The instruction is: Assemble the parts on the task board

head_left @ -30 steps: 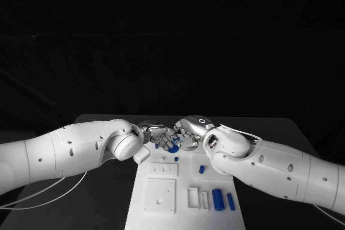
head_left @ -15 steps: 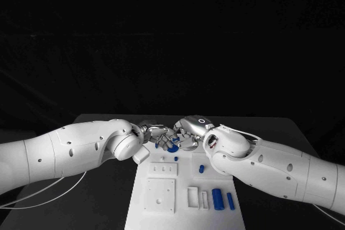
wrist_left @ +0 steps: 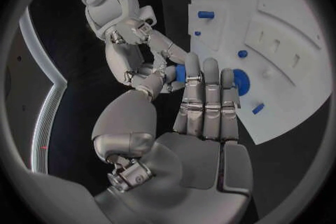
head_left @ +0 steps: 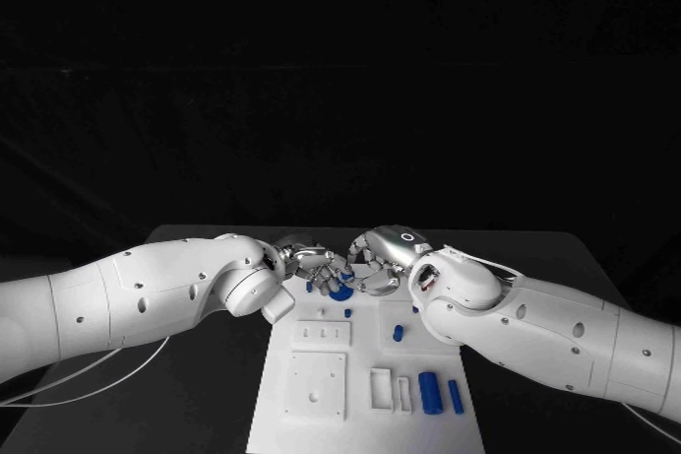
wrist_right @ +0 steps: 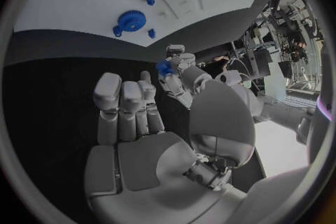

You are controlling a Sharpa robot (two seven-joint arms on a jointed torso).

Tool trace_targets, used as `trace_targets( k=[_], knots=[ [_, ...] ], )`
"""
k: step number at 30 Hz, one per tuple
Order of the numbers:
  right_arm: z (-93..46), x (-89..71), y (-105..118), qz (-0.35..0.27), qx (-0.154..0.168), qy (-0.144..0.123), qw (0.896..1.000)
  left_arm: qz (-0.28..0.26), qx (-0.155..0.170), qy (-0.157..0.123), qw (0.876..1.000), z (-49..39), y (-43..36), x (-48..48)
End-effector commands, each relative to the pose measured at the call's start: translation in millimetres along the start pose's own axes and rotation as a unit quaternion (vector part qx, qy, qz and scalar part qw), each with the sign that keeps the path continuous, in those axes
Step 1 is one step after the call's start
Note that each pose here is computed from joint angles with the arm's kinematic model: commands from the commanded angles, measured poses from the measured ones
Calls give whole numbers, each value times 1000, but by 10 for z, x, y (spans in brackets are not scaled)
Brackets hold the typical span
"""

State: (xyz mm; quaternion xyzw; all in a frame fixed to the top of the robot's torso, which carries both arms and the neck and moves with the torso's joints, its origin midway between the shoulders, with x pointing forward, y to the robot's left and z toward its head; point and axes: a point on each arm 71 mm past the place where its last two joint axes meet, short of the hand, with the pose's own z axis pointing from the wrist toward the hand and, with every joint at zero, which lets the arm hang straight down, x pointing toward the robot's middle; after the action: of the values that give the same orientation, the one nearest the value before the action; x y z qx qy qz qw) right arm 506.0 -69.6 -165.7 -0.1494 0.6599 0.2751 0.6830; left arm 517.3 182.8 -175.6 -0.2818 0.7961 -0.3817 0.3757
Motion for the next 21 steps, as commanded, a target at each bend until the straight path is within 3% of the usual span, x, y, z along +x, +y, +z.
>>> trace_targets(
  k=[1,4,11,21],
  knots=[
    [-19,-41,-53,12,9,-26,1000,32,0,-6,999,-4,-11,-3],
    [-76,-46,-120,15,11,-30,999,42,-9,-8,999,-6,4,-7],
    [-275,-63,-368,22,28,-30,999,65,-27,-42,997,-45,75,-97],
    [-454,-143,-799,28,80,-33,996,110,-63,-36,991,-70,250,-90]
  ],
)
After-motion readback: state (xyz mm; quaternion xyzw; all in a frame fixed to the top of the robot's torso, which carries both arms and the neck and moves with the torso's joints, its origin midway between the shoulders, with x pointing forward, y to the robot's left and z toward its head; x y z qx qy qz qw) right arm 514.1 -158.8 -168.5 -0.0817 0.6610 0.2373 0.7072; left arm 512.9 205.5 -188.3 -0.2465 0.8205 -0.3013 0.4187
